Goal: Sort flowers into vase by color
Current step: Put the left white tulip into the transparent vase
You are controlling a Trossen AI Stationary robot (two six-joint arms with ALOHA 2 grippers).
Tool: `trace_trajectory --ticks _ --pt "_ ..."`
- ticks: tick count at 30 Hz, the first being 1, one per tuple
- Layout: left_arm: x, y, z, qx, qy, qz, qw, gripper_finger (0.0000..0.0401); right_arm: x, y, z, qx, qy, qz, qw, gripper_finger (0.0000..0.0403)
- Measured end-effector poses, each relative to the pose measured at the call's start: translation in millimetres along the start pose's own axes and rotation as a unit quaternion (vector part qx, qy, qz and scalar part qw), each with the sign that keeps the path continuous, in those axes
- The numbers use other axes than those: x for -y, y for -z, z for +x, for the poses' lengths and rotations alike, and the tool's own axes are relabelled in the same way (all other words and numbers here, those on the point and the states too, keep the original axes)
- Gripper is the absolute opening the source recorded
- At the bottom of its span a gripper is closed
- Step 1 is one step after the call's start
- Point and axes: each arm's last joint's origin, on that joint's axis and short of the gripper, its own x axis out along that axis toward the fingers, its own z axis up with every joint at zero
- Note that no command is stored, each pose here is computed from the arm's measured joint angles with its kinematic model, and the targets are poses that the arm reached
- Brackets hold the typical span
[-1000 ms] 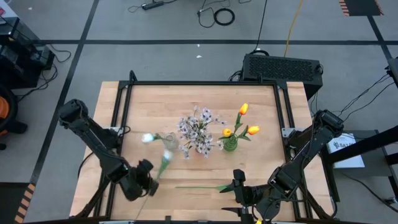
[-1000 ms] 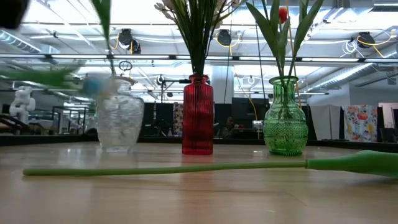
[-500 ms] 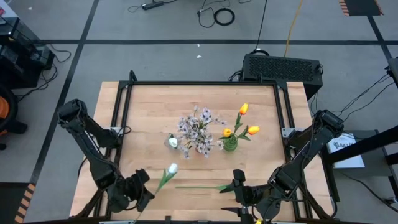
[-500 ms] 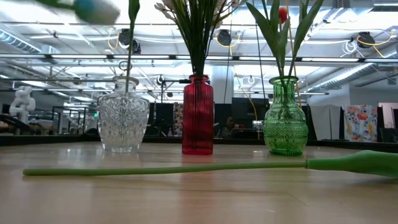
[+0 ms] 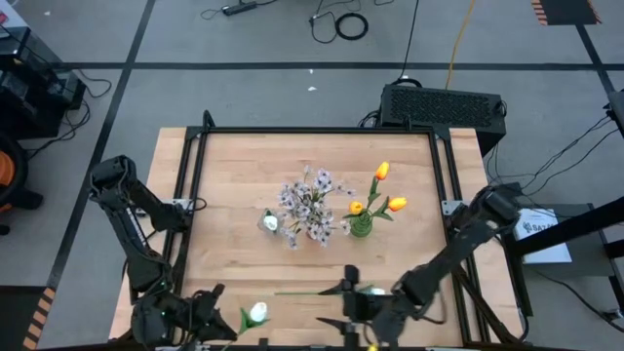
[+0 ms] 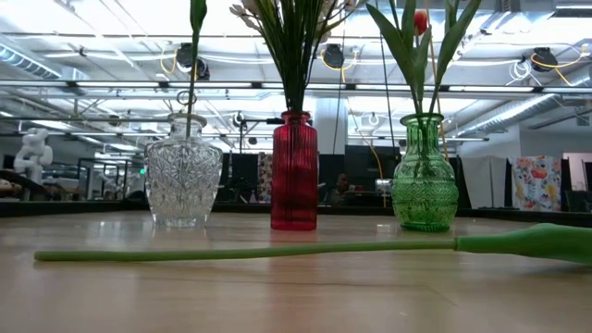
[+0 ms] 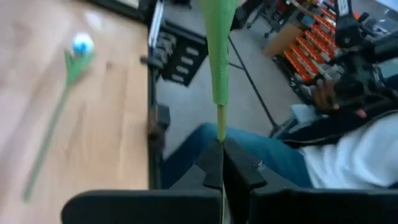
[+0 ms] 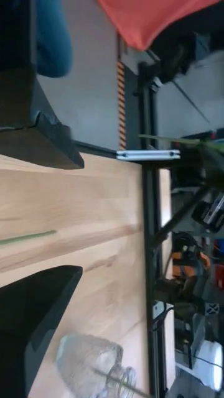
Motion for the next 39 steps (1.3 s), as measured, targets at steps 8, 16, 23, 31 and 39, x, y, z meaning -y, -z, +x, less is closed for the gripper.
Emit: trace_trajectory --ticks 8,16,23,31,39 --pt "0.0 -17.8 4.0 0.096 -0.037 0.060 0.993 0.0001 17.9 37.8 71.0 0.089 0.088 0.007 0.992 0.0247" --pt "1.6 -21.4 4.1 0.107 -0.040 0.132 0.985 0.0001 17.5 58.7 121.1 0.091 0.194 -0.051 0.975 0.0167" --pt "3.6 -19.8 2.4 0.107 -0.036 0.132 0.985 0.0001 4.2 54.2 146.0 0.081 0.254 -0.088 0.960 0.0088" --pt "8.2 -15.8 -2.4 0.110 -0.035 0.135 0.984 0.0001 7.8 82.4 161.8 0.105 0.314 -0.006 0.944 0.0005" --pt "8.1 -15.8 -2.5 0.110 -0.037 0.146 0.982 0.0001 39.9 90.2 184.4 0.144 0.350 0.088 0.922 0.0009"
